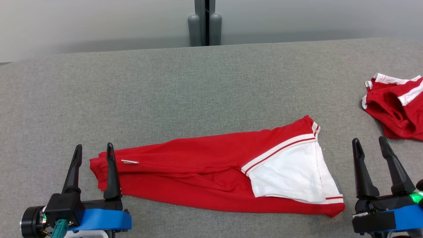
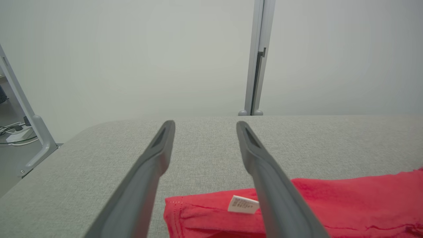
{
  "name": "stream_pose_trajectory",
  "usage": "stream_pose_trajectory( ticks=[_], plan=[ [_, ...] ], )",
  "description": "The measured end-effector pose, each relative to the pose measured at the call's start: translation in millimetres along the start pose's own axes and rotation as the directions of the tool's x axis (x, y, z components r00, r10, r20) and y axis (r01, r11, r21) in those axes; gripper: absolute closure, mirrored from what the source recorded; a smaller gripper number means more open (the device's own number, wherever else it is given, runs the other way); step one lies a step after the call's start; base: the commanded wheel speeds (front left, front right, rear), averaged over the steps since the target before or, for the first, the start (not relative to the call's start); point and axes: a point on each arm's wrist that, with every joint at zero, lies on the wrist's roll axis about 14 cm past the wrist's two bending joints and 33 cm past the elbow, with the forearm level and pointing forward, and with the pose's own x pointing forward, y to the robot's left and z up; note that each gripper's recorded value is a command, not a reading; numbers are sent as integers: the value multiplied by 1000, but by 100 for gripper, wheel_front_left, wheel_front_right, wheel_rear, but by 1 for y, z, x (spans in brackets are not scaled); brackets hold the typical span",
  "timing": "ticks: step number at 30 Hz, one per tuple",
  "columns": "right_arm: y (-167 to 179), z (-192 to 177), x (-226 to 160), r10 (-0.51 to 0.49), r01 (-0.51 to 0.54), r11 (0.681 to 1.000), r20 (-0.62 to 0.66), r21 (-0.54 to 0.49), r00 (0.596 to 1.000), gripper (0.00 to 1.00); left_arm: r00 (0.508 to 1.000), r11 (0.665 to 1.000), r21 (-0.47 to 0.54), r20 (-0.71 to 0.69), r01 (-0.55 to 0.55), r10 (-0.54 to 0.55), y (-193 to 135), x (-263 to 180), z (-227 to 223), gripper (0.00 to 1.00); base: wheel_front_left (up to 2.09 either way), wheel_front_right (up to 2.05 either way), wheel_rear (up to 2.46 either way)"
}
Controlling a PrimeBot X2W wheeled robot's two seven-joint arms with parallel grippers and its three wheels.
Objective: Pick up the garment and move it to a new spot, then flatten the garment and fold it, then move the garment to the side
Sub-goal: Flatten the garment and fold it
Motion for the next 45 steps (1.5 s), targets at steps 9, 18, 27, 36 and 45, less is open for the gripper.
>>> stream_pose_trajectory(
  ticks=[9, 18, 27, 36, 45],
  plan=[
    [-1, -6, 0, -4, 4, 1000, -31, 4, 1000, 0, 1000, 1000, 5, -10, 10, -10, -2, -3, -2, 0, 0, 0, 0],
    [-15, -102, -5, -22, 30, 999, -332, 20, 943, 0, 1000, 999, 32, -9, 21, -20, -1, 12, -3, 0, 0, 0, 0],
    [6, -166, 7, 56, -10, 996, -522, 90, 851, 5, 1000, 1000, 28, -18, 6, -5, 2, 20, -11, 0, 0, 0, 0],
    [13, -154, 13, 101, -44, 991, -474, 129, 874, 100, 1000, 999, 31, -3, -4, 4, 5, 19, -7, 0, 0, 0, 0],
    [-49, -122, -4, -47, 80, 995, -415, 63, 909, 100, 1000, 999, 33, 19, 14, -14, -1, 16, 0, 0, 0, 0, 0]
  ],
)
